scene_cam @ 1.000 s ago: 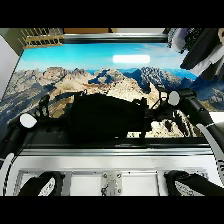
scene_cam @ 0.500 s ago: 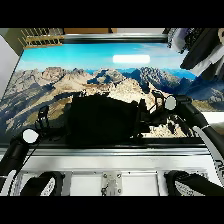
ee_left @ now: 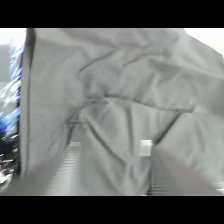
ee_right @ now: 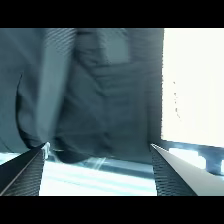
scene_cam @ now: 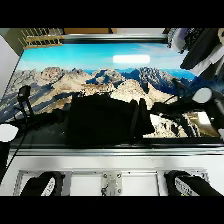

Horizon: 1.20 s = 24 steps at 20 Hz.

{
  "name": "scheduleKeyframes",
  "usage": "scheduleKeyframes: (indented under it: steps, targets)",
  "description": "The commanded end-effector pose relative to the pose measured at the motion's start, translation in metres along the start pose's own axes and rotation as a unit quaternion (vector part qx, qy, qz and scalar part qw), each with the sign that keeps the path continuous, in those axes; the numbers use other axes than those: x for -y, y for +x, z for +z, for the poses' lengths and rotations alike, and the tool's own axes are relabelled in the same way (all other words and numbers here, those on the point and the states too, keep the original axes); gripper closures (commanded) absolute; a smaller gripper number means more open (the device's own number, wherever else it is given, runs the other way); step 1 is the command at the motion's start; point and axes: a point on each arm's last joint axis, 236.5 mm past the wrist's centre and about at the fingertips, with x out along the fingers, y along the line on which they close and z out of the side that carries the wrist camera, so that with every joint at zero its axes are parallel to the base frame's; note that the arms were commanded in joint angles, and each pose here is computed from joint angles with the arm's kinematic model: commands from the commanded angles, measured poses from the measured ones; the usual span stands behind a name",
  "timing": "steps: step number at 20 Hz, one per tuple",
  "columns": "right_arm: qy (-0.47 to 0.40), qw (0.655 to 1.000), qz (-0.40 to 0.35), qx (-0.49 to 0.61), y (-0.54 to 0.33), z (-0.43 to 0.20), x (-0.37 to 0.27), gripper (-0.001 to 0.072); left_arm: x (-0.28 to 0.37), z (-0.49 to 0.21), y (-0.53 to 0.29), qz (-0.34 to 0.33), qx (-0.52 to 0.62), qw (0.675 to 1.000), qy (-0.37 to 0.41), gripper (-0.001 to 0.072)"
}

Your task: Fold the clothes and pants, and hang the long-sleeved shirts on hangers.

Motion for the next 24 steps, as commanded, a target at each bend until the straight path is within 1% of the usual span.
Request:
scheduleKeyframes:
  steps: [1,3,5,7,9,11,14,18,24]
  targets:
    - [0.016,0.999,0.029,0.013,-0.028,0.004,0.039,0.0008,0.029,0.009,-0.004,-0.05,-0.012,0.998,-0.026,0.0699]
    - [0.06,0.995,0.064,0.038,-0.022,0.016,0.061,0.0007,0.043,0.008,0.007,-0.073,-0.034,0.996,-0.035,0.0699]
    - [0.085,0.989,0.114,0.036,-0.002,0.016,0.075,0.0006,0.063,-0.003,0.021,-0.089,-0.067,0.994,-0.014,0.0699]
    - [0.083,0.986,0.144,0.008,0.026,0.005,0.088,0.0006,0.088,-0.017,0.036,-0.104,-0.098,0.99,0.021,0.0699]
    - [0.079,0.984,0.158,-0.031,0.053,-0.007,0.098,0.0006,0.113,-0.025,0.049,-0.121,-0.118,0.985,0.044,0.0699]
    - [0.09,0.977,0.185,-0.049,0.073,-0.008,0.099,0.0006,0.135,-0.03,0.059,-0.133,-0.139,0.979,0.064,0.0699]
    - [0.099,0.967,0.231,-0.047,0.094,0.001,0.08,0.0006,0.159,-0.028,0.071,-0.145,-0.153,0.974,0.084,0.0699]
    - [0.066,0.969,0.231,-0.063,0.125,-0.001,0.042,0.0007,0.175,-0.023,0.079,-0.153,-0.155,0.971,0.095,0.0699]
    - [0.051,0.958,0.265,-0.097,0.161,-0.018,-0.024,0.0007,0.173,-0.028,0.077,-0.151,-0.167,0.97,0.096,0.0699]
